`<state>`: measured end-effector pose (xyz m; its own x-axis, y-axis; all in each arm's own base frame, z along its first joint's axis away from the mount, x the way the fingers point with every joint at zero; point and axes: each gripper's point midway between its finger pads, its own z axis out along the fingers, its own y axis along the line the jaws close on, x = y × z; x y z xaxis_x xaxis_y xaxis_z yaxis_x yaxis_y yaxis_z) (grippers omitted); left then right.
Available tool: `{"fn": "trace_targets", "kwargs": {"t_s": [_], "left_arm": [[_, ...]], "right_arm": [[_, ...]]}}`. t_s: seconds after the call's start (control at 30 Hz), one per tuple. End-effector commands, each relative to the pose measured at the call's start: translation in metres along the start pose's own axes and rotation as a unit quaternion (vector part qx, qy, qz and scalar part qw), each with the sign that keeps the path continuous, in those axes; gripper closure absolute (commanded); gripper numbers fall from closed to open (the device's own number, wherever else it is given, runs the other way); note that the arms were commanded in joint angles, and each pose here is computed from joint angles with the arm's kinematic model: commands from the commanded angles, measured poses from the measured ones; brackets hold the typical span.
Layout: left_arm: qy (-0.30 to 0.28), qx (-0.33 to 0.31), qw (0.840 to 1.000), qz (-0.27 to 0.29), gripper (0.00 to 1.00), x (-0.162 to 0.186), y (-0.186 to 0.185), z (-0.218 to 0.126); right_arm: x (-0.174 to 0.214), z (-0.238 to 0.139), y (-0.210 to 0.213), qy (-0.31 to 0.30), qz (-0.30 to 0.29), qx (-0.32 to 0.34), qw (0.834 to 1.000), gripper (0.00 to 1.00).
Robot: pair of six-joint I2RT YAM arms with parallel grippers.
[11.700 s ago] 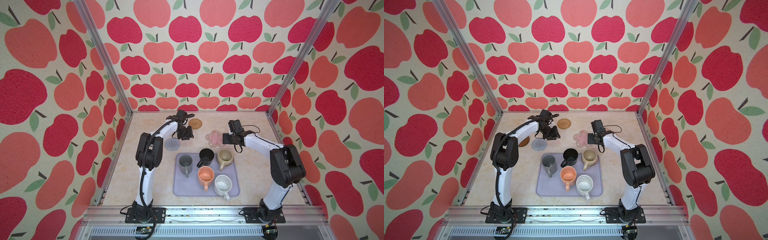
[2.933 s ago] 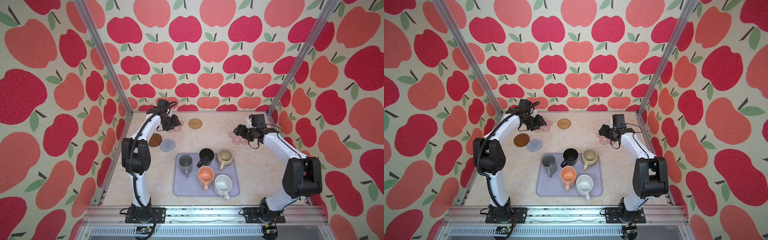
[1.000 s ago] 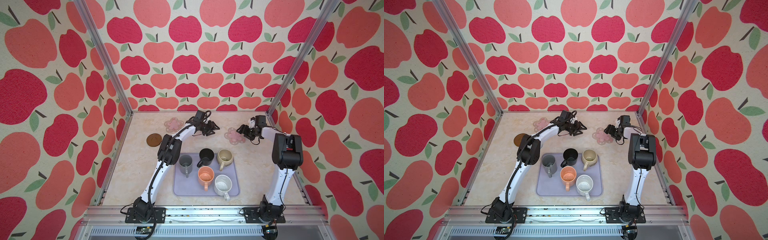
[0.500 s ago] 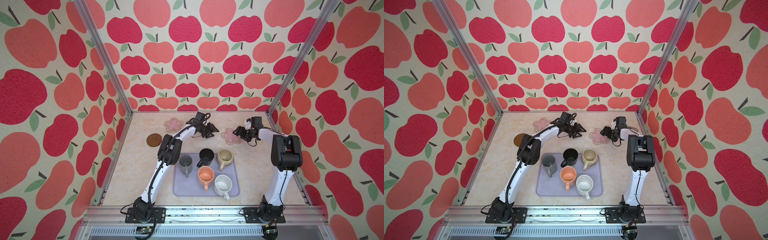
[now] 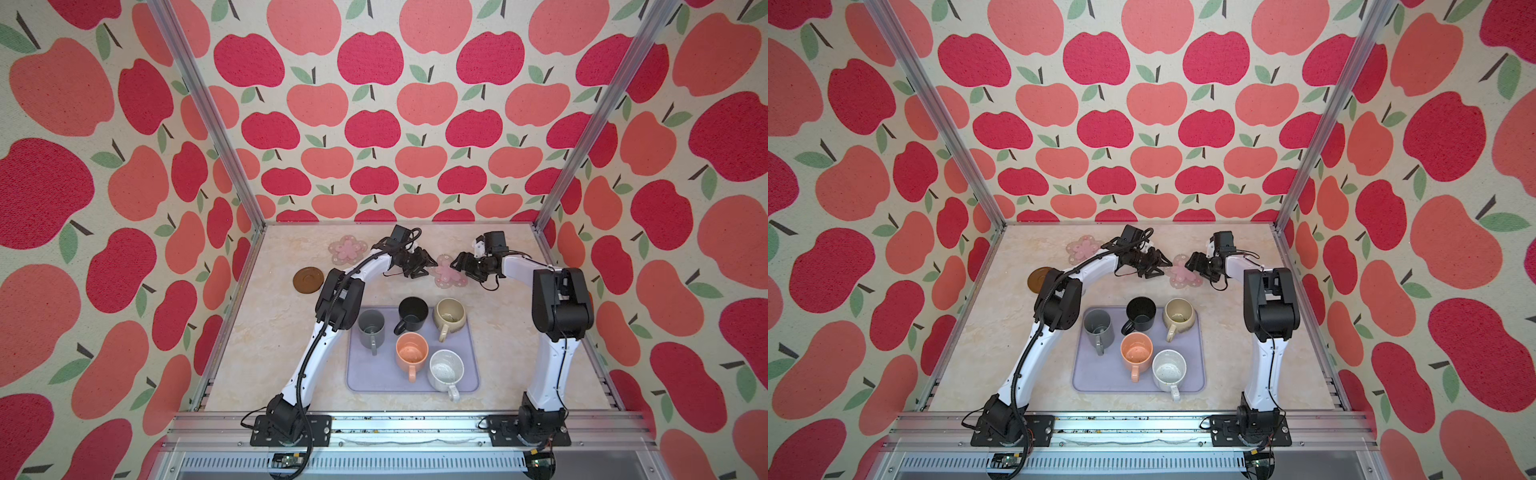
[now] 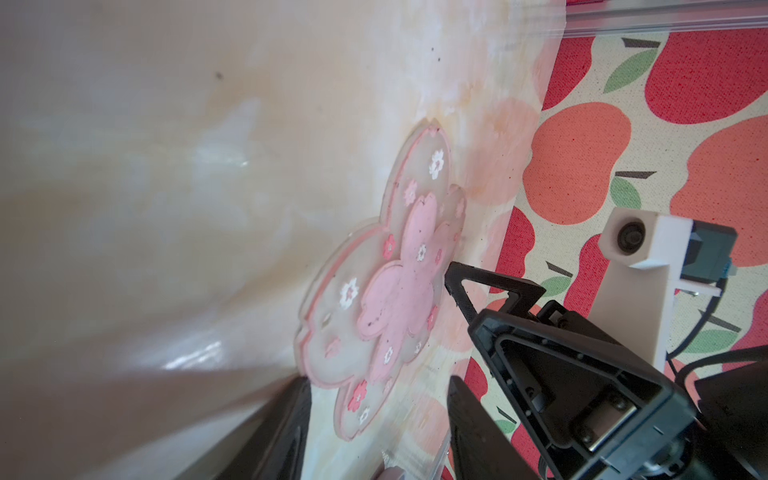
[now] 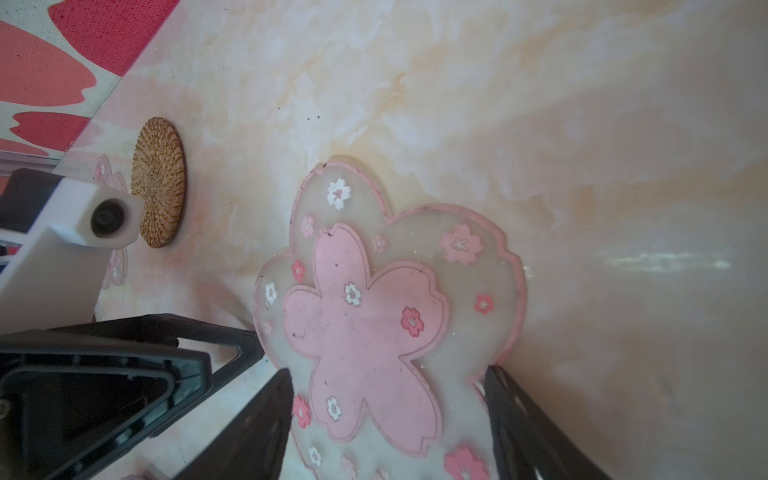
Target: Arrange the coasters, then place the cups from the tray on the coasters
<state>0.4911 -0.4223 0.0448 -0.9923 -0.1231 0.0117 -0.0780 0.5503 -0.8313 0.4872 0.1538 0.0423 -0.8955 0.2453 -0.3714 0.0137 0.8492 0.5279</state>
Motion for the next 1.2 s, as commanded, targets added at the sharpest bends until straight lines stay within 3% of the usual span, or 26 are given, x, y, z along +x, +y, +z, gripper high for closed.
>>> {"fn": "trace_targets", "kwargs": {"t_s": [0.0, 1.17], "left_arm": [[0.019, -0.034, 0.999, -0.036, 0.45, 0.013, 0.026, 0.006], [-0.097, 0.044, 0.994, -0.016, 0.46, -0.084, 0.030, 0.001]], "right_arm": [[0.031, 0.021, -0.004, 0.053, 0.036, 0.005, 0.998, 0.26], [-0.031, 0.073, 0.025, 0.030, 0.074, -0.045, 0.996, 0.26]]}}
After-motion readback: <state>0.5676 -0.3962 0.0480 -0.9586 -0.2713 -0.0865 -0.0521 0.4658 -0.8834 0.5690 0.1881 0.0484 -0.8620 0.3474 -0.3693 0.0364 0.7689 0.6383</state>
